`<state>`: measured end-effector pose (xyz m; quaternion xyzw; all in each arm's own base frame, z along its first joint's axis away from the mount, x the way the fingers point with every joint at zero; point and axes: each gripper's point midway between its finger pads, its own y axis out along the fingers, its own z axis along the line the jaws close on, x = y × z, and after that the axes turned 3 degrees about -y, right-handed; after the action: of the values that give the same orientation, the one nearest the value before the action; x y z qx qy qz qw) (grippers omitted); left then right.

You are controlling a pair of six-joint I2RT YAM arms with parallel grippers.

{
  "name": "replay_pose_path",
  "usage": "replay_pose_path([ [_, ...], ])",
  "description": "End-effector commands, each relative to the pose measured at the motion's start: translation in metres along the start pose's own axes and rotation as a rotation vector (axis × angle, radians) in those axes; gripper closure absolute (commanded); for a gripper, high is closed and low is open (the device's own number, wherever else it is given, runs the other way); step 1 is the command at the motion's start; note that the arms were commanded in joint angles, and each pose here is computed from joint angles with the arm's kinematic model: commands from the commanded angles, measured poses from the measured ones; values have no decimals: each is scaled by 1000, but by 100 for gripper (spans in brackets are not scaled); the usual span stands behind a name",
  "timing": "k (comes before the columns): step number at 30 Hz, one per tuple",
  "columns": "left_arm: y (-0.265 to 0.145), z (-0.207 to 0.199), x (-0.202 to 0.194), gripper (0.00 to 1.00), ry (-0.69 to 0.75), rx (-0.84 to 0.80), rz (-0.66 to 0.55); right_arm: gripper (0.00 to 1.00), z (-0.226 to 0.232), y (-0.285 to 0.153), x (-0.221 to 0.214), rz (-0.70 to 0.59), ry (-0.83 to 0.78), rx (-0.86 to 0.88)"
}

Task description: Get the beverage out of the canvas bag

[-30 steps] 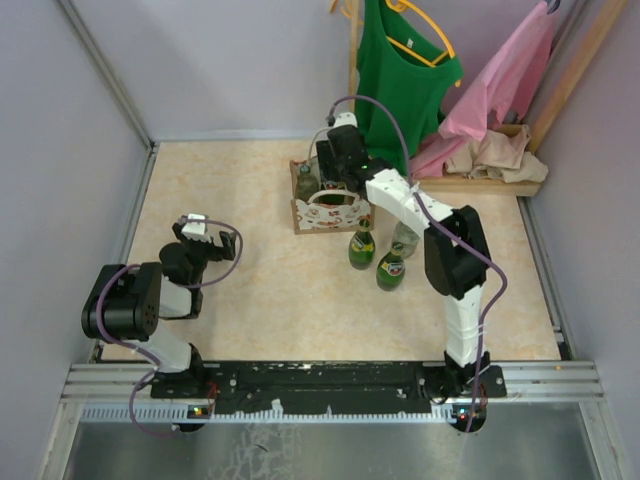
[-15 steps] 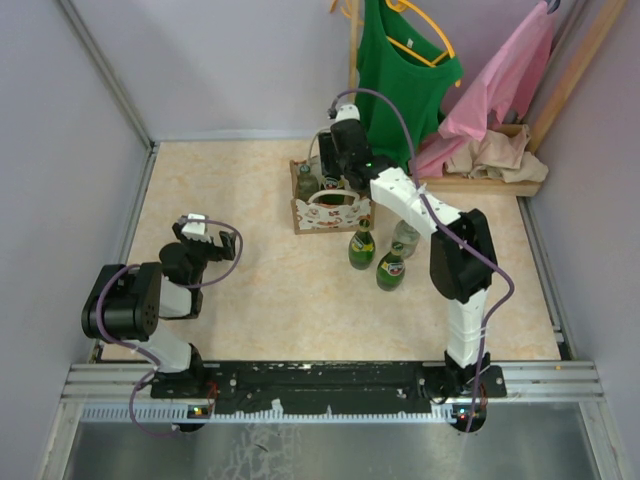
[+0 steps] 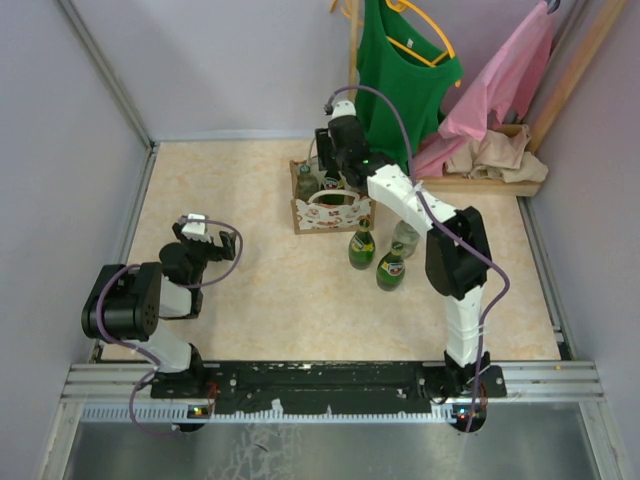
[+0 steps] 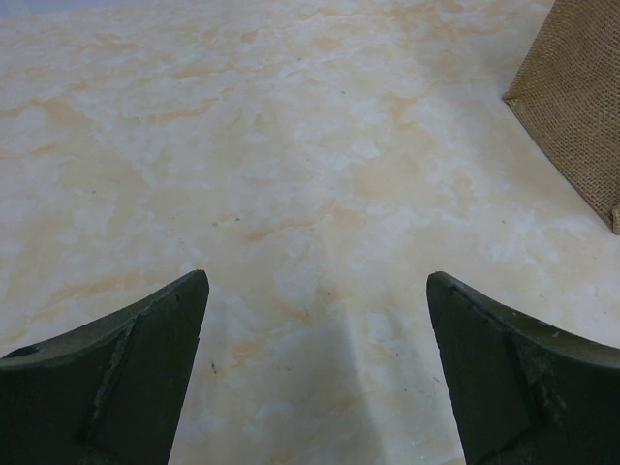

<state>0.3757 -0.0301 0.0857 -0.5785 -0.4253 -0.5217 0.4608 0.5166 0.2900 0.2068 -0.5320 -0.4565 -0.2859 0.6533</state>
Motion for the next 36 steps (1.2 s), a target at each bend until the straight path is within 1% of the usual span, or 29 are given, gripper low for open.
replay_pose_path([
  [1,4,-1,7,0,13,-3,-20,48,3,4,19,-47,17,12],
  [12,4,0,7,0,12,-3,-21,50,-3,9,-1,-12,5,-13],
  [16,4,-1,7,0,13,-3,-21,55,-3,12,-4,-4,-2,-18],
  [18,4,0,7,0,12,-2,-22,58,-4,13,-7,3,-4,-19],
  [21,4,0,7,0,13,-2,-21,69,-5,15,-10,9,-9,-26],
  [23,4,-1,7,0,14,-4,-21,83,-6,15,-10,12,-14,-33],
  [25,4,0,7,0,14,-3,-22,100,-8,14,-7,9,-20,-40],
  [29,4,-1,7,0,13,-3,-21,100,-10,9,11,-16,-42,-50],
  [36,4,-1,7,0,12,-4,-21,100,-13,-10,65,-119,-60,-61],
])
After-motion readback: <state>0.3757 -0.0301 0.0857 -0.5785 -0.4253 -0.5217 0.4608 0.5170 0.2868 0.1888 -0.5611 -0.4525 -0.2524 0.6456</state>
